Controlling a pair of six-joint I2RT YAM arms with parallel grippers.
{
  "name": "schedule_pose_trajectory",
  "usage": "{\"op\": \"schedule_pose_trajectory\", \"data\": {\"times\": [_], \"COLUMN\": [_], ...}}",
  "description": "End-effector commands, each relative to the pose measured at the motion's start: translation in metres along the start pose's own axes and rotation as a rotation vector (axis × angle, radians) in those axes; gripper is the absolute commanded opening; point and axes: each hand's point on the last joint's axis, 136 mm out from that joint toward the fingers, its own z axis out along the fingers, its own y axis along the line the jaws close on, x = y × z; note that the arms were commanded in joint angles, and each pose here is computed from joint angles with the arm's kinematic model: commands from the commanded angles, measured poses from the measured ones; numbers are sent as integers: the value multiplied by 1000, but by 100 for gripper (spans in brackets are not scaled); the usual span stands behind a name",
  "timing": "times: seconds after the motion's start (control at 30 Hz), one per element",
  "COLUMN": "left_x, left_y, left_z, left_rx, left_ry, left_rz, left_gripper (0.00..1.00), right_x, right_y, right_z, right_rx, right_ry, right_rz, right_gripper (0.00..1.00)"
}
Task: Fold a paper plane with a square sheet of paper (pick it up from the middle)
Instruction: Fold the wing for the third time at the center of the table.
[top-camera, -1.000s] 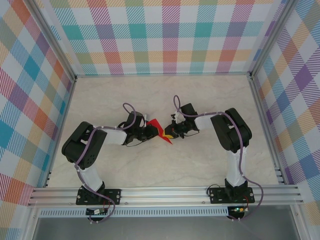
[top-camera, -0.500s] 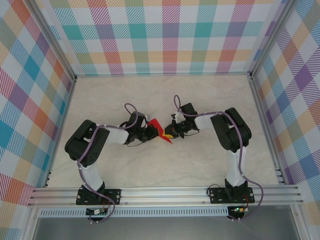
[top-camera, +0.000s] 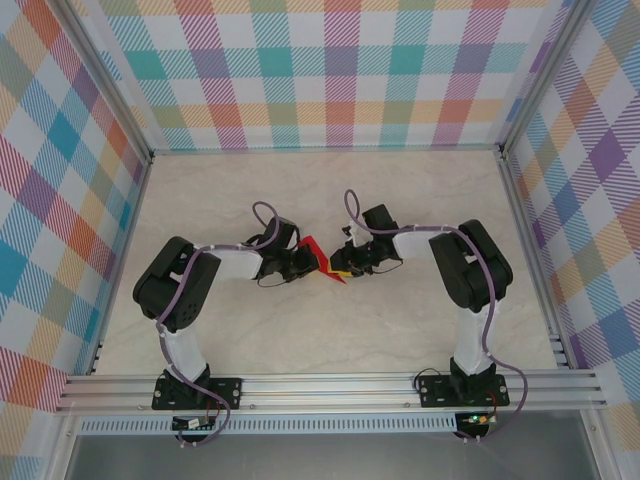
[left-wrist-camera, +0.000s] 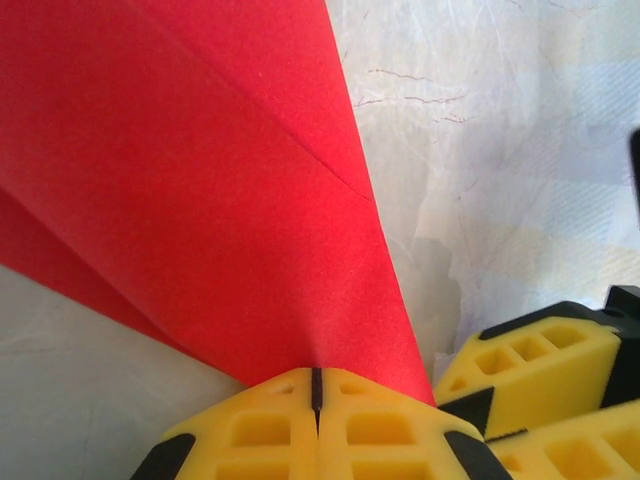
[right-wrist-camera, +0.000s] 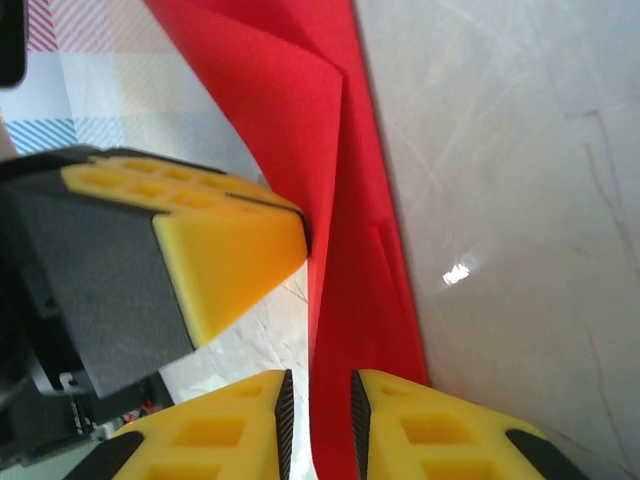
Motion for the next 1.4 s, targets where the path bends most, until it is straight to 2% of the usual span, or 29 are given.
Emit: {"op": "schedule_pose_trajectory", "data": {"times": [0.0, 0.27, 0.67, 0.9, 1.07, 1.37], "left_x": [8, 9, 9, 7, 2, -13], "left_y": [32, 33, 34, 29, 19, -30], "left_z": [6, 8, 10, 8, 4, -23], "left_rx": [-140, -152, -169, -164, -147, 33], "left_ry": [23, 40, 54, 56, 49, -36], "left_rz": [-51, -68, -84, -78, -56, 62], "left_gripper": [5, 5, 5, 5, 5, 10], "right_x": [4, 5, 11, 11, 10, 10], "right_y": [6, 7, -2, -5, -6, 5], "right_z": [-8, 1, 9, 11, 12, 5], "right_rx": [14, 33, 65, 68, 60, -54], "right_ry": [-8, 3, 31, 26, 24, -7], "right_rz": [-141, -266, -339, -377, -372, -290], "right_gripper": [24, 26, 25, 18, 6, 0]}}
